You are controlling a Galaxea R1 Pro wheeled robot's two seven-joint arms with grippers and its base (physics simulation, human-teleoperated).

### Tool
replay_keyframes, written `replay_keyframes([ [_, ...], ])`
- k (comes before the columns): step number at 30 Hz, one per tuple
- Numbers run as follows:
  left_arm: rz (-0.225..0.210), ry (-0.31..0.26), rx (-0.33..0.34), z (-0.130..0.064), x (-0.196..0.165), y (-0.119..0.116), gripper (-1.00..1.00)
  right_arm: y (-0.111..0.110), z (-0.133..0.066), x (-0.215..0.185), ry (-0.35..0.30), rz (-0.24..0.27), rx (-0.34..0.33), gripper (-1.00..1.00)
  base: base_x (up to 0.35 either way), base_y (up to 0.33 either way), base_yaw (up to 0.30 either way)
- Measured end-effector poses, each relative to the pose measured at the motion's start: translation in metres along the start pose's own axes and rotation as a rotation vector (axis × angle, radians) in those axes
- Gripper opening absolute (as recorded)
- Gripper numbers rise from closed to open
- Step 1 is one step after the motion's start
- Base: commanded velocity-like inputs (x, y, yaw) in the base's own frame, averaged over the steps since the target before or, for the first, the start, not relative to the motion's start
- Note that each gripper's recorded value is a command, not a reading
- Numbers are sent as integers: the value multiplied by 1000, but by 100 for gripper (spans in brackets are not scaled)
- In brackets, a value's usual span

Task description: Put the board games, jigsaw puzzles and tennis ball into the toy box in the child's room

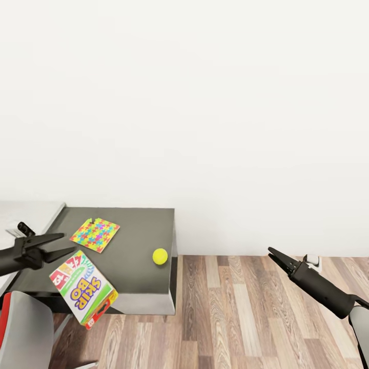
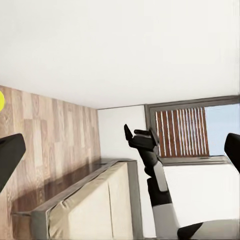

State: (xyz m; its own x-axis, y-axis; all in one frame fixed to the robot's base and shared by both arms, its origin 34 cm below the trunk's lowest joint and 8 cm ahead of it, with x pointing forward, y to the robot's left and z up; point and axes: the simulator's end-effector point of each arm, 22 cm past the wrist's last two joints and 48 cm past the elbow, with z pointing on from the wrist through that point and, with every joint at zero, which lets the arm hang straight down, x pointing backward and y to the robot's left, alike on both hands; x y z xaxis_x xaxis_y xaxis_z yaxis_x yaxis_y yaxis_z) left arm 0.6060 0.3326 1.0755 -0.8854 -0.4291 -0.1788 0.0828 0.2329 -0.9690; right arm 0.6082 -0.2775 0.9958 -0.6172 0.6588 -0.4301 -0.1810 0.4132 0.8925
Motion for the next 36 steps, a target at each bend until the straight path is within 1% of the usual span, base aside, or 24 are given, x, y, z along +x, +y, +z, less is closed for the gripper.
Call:
replay_keyframes([
  [3, 0, 6, 21, -5, 2, -7, 100, 2, 0, -1, -2, -3, -4, 100, 0, 0, -74],
  [7, 1, 9, 31, -6, 4, -11, 100, 5, 0, -2, -4, -9, -8, 100, 0, 0, -34],
  [30, 33, 1, 41, -12, 4, -27, 100, 23, 0, -7, -23, -27, -40, 100, 0, 0, -1],
  [32, 36, 0, 42, -12, 4, -28, 100, 25, -1, -9, -27, -33, -42, 100, 0, 0, 0],
  [36, 41, -1, 45, -13, 4, -31, 100, 29, -2, -14, -46, -60, -49, 100, 0, 0, 0],
])
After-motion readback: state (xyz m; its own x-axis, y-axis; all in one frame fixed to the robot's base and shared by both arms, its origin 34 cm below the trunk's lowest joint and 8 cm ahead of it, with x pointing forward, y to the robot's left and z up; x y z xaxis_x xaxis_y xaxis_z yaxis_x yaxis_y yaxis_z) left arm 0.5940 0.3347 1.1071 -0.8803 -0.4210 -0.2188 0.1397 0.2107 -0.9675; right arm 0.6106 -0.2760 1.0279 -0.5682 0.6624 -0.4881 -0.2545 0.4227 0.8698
